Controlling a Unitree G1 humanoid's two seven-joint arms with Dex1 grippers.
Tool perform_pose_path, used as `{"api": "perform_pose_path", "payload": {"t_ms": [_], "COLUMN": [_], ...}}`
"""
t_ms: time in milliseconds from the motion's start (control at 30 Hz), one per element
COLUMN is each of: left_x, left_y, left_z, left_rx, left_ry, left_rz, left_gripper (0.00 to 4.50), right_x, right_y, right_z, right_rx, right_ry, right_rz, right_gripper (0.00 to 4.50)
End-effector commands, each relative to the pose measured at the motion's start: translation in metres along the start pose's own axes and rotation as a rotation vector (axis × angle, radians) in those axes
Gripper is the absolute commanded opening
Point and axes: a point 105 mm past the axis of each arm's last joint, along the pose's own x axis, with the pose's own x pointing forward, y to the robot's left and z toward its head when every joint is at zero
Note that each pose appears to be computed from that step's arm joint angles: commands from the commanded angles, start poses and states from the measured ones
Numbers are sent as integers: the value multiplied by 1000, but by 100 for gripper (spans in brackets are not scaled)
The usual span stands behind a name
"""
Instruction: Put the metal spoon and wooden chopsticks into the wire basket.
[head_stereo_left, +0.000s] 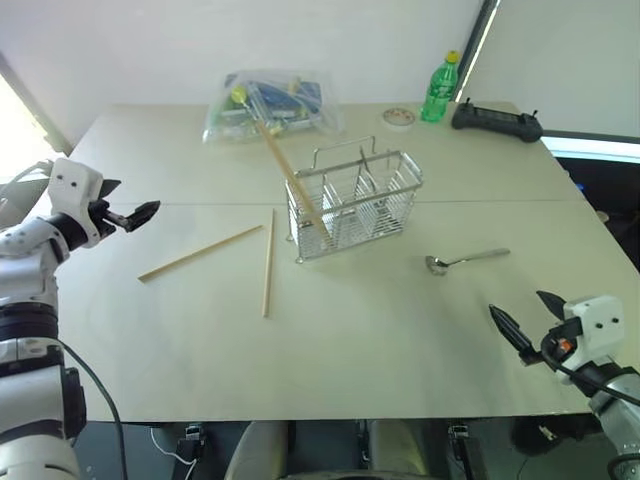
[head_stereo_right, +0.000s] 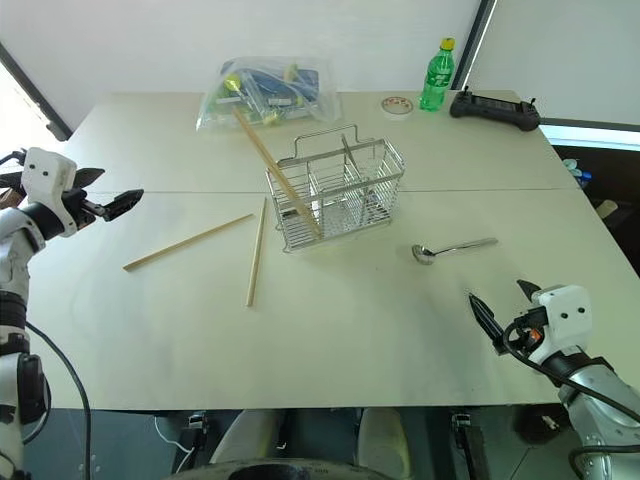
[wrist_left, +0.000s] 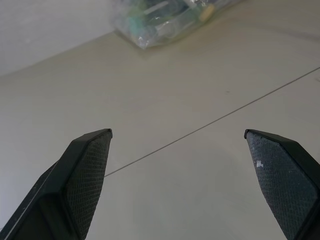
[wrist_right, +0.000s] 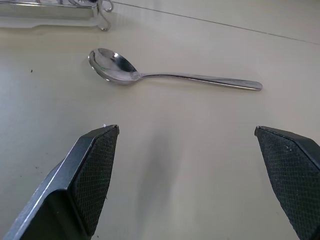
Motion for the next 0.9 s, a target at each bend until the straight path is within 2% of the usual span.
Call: {"api": "perform_pose_path", "payload": {"t_ms": [33, 667, 833, 900], "left_x": [1, 9, 10, 10], "left_y": [6, 0, -19, -42], "left_z": [16, 26, 36, 48], "left_rx": [30, 11, 24, 12], "left_ry": [-32, -50, -79, -101], "left_rz": [9, -37, -128, -232], "left_gripper": [448, 448, 448, 448], "right_x": [-2, 3, 8, 9], "right_y": [3, -11, -17, -17], "right_z": [16, 22, 34, 44], "right_rx": [-30, -55, -107, -153], "right_ry": [-58, -70, -76, -77], "right_rz": [-6, -62, -32, 10], "right_gripper": [450, 450, 450, 450]}}
